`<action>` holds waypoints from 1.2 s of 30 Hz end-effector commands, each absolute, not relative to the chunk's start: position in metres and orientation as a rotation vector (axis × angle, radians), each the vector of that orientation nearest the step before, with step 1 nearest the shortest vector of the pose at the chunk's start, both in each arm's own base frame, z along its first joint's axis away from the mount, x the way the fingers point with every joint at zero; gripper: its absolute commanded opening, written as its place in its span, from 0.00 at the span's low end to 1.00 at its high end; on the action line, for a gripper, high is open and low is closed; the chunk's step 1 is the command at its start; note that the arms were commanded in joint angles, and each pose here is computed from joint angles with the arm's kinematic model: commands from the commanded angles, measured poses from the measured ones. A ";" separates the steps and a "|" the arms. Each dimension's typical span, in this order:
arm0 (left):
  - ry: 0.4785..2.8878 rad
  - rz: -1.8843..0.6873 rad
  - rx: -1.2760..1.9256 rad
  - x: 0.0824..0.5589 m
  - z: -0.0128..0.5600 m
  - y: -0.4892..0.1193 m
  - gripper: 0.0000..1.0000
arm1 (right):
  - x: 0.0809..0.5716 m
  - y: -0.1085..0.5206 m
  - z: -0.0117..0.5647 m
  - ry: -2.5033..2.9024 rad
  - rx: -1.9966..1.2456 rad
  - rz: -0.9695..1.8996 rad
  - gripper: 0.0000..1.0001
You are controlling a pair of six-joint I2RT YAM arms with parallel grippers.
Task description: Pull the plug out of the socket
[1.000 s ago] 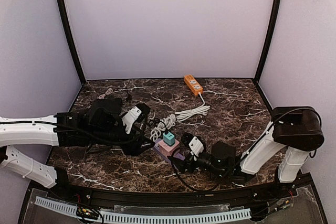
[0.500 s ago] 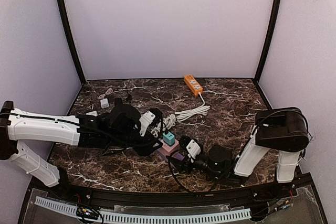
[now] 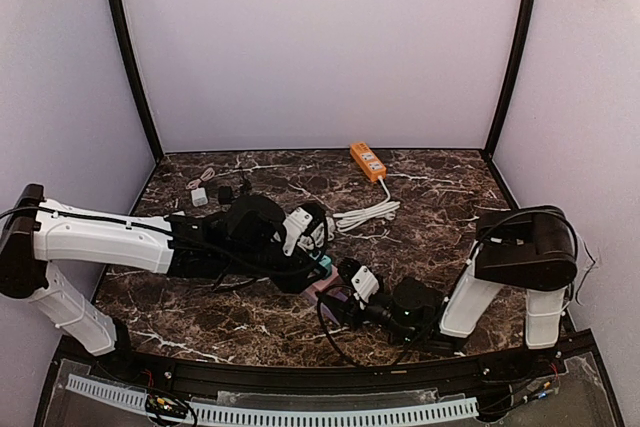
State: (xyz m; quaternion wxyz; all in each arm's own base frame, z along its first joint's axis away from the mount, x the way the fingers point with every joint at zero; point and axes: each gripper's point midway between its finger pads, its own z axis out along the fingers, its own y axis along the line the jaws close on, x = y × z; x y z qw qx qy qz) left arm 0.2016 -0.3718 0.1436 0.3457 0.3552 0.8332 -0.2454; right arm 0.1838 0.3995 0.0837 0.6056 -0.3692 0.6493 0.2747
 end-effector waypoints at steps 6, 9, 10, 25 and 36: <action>2.140 -0.662 0.940 0.206 0.147 -0.391 0.54 | 0.187 0.404 0.087 1.480 -0.829 0.659 0.55; 2.137 -0.664 0.934 0.207 0.147 -0.393 0.49 | 0.187 0.404 0.086 1.482 -0.828 0.656 0.53; 2.134 -0.663 0.928 0.208 0.149 -0.394 0.48 | 0.187 0.404 0.086 1.483 -0.827 0.656 0.52; 2.067 -0.743 0.874 0.208 0.177 -0.397 0.19 | 0.191 0.404 0.079 1.506 -0.828 0.632 0.40; 2.018 -0.674 0.898 0.213 0.188 -0.393 0.09 | 0.192 0.404 0.076 1.516 -0.831 0.623 0.36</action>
